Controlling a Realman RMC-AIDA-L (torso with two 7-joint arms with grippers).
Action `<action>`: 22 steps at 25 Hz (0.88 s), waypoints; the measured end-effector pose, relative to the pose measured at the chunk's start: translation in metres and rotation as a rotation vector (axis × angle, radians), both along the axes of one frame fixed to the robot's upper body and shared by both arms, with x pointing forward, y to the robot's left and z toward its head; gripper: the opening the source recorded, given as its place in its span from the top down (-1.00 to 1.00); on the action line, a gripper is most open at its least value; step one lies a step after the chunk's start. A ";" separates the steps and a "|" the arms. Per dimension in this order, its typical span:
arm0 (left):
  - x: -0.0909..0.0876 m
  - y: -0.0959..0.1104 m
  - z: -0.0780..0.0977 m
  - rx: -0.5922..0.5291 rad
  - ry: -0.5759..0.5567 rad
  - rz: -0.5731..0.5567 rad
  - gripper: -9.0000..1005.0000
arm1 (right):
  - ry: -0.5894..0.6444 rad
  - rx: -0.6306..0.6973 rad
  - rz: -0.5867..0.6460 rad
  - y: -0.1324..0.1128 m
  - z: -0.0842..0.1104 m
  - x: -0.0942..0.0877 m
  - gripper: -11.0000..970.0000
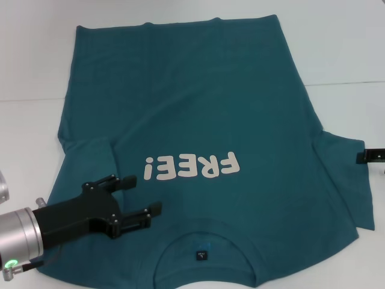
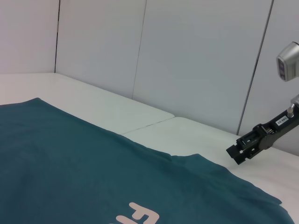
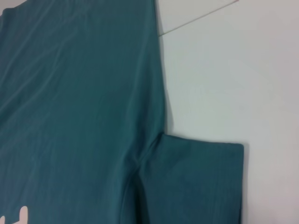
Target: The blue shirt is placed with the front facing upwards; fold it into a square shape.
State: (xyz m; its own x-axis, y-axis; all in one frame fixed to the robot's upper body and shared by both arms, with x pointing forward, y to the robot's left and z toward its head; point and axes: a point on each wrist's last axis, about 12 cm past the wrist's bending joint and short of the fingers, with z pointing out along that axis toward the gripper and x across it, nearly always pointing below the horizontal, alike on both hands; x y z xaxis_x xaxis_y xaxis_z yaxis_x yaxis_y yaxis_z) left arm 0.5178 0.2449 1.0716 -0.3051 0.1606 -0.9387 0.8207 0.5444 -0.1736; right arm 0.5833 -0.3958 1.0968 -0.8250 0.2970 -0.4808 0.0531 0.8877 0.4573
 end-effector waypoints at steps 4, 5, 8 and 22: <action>0.000 0.000 0.000 0.000 0.000 -0.001 -0.67 | 0.003 0.002 -0.003 0.000 -0.002 0.000 -0.89; 0.000 0.000 0.000 0.000 0.000 -0.002 -0.67 | -0.001 0.001 -0.006 0.000 -0.001 0.000 -0.89; 0.000 -0.001 0.000 0.000 0.001 -0.003 -0.67 | -0.006 0.005 -0.009 0.001 -0.001 0.001 -0.89; 0.000 -0.001 0.000 0.000 0.000 -0.004 -0.67 | -0.009 0.022 -0.013 0.006 -0.006 0.004 -0.88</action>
State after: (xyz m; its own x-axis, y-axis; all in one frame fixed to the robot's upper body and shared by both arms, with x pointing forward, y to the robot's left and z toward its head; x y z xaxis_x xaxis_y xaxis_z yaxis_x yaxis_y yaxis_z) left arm 0.5177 0.2440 1.0715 -0.3046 0.1624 -0.9385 0.8229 0.5410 -0.1735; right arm 0.5873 -0.3898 1.0904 -0.8165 0.3180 -0.4819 0.0601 0.8769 0.4769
